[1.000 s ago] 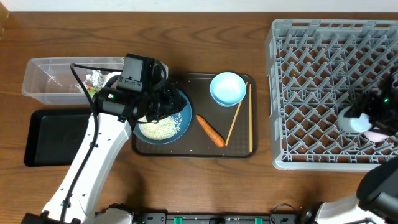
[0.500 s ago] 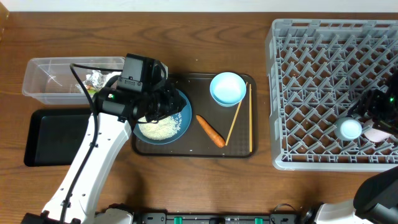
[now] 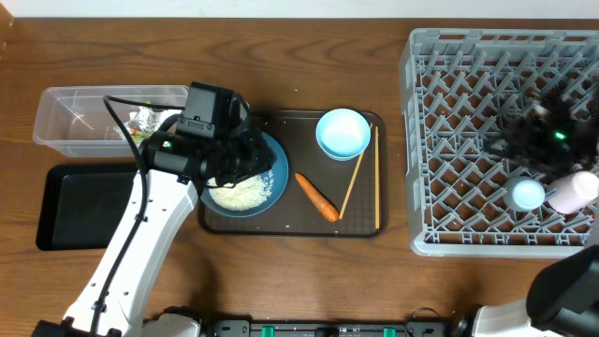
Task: Sort waste into correct bins and load items into the dishwasher rack
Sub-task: 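Reach the right gripper to the light-blue bowl and grasp its rim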
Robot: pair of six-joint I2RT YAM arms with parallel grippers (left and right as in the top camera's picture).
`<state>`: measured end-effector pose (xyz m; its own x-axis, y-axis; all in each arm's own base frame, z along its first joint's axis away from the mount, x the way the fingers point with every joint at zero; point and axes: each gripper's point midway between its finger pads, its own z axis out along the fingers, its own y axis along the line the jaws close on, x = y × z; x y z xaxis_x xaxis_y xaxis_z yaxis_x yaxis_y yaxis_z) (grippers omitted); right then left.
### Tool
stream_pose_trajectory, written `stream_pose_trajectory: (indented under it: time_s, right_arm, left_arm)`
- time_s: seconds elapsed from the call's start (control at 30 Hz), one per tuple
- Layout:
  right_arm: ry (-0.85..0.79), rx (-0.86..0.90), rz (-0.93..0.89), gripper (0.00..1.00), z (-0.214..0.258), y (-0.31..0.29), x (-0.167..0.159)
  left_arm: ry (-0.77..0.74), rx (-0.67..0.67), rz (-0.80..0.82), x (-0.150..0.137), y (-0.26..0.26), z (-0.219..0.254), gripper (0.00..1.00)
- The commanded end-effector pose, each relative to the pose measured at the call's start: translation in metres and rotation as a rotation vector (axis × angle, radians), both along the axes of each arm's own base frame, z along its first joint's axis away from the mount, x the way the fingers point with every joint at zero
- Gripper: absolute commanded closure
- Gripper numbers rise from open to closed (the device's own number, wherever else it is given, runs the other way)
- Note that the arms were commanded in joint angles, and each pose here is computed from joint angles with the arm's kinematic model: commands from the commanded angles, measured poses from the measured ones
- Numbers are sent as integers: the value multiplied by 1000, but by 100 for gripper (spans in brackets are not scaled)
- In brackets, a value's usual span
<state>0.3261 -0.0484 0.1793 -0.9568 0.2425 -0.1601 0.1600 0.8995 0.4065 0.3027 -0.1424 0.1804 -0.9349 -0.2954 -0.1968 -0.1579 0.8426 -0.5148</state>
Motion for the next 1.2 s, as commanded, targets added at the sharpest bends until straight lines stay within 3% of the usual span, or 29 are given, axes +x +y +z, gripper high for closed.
stream_pose_trajectory:
  time_s: [0.0, 0.2, 0.43, 0.83, 0.93, 1.17]
  right_arm:
    - [-92, 62, 190, 32, 7, 55, 16]
    - [-263, -128, 399, 35, 8, 123, 56]
    - [-464, -427, 383, 25, 10, 181, 109]
    - [-297, -402, 389, 32, -92, 225, 121]
    - [-245, -401, 374, 39, -110, 225, 117]
    - [-210, -406, 371, 69, -124, 223, 115]
  left_arm:
    - [-38, 104, 19, 5, 18, -1, 67]
    - [-21, 270, 89, 2, 48, -11, 59]
    - [6, 447, 148, -5, 81, -17, 50]
    - [28, 465, 146, -11, 85, -23, 49]
    - [29, 465, 146, -11, 85, -23, 49]
    - [28, 465, 146, -11, 85, -23, 49]
